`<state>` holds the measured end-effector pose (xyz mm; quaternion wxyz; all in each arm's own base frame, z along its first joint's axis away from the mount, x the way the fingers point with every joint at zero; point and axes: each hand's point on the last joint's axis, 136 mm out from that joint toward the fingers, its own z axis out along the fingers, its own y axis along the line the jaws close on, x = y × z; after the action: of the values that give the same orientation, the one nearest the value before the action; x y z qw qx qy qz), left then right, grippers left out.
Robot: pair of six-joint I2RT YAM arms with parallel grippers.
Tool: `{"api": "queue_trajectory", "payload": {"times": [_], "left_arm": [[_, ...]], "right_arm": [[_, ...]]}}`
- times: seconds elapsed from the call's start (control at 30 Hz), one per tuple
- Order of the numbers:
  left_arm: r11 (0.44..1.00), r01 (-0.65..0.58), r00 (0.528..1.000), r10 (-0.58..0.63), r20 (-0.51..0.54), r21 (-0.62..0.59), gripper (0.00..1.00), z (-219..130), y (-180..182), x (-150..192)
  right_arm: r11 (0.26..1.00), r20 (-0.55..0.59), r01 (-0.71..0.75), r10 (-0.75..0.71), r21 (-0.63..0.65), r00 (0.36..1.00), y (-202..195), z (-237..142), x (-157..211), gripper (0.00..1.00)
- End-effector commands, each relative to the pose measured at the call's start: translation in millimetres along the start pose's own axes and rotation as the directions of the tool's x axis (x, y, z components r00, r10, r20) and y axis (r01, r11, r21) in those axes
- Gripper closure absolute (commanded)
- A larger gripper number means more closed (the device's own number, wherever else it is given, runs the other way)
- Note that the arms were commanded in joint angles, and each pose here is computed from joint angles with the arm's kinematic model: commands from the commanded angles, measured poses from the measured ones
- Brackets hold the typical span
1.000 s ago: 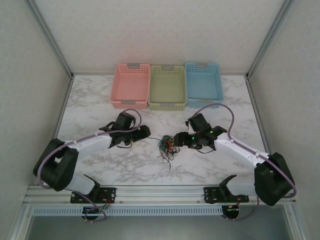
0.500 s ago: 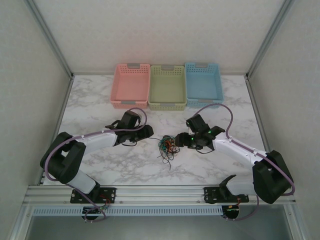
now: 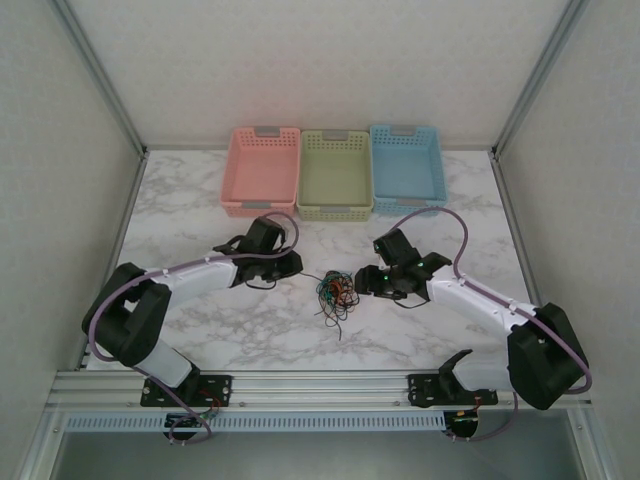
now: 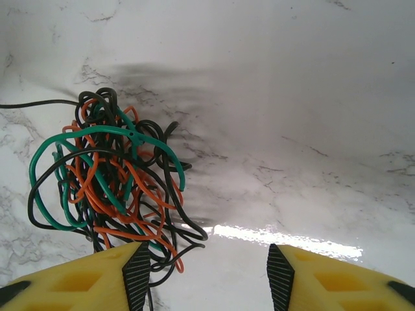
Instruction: Untangle the cables
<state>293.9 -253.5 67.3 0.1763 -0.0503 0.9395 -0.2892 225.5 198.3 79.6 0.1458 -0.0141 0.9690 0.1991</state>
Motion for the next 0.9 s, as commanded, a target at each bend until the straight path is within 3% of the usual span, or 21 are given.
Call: {"api": "queue_trajectory", "payload": {"times": [0.0,0.07,0.37,0.6,0.73,0.87], "left_arm": [[0.999,-0.030,0.998,0.029,-0.048,-0.012,0.92,-2.4,-2.5,7.5],[0.999,-0.041,0.999,0.040,-0.028,-0.016,1.00,-10.6,-4.9,3.7],[0.995,-0.099,0.993,0.097,0.072,0.016,1.00,-60.4,-36.6,-21.4],[0.972,-0.197,0.965,0.170,0.200,0.124,1.00,-143.1,-94.9,-49.1],[0.921,-0.237,0.954,0.160,0.253,0.310,1.00,-198.2,-146.7,-54.1],[0.900,-0.289,0.928,0.180,0.326,0.327,1.00,-240.7,-160.7,-56.9]], "right_arm": [[1.000,0.008,0.007,-0.007,0.027,1.000,-5.9,-4.9,4.5,0.47],[1.000,0.020,0.006,-0.006,0.021,1.000,-4.1,-8.2,2.4,0.47],[1.000,0.065,0.022,-0.022,0.003,0.998,0.6,-22.7,-3.7,0.49],[0.996,0.156,0.059,-0.048,-0.070,0.987,17.0,-48.0,-16.6,0.47],[0.988,0.186,0.078,-0.053,-0.130,0.981,31.4,-58.8,-23.3,0.38],[0.979,0.198,0.093,-0.056,-0.183,0.979,44.1,-63.5,-28.0,0.31]]}}
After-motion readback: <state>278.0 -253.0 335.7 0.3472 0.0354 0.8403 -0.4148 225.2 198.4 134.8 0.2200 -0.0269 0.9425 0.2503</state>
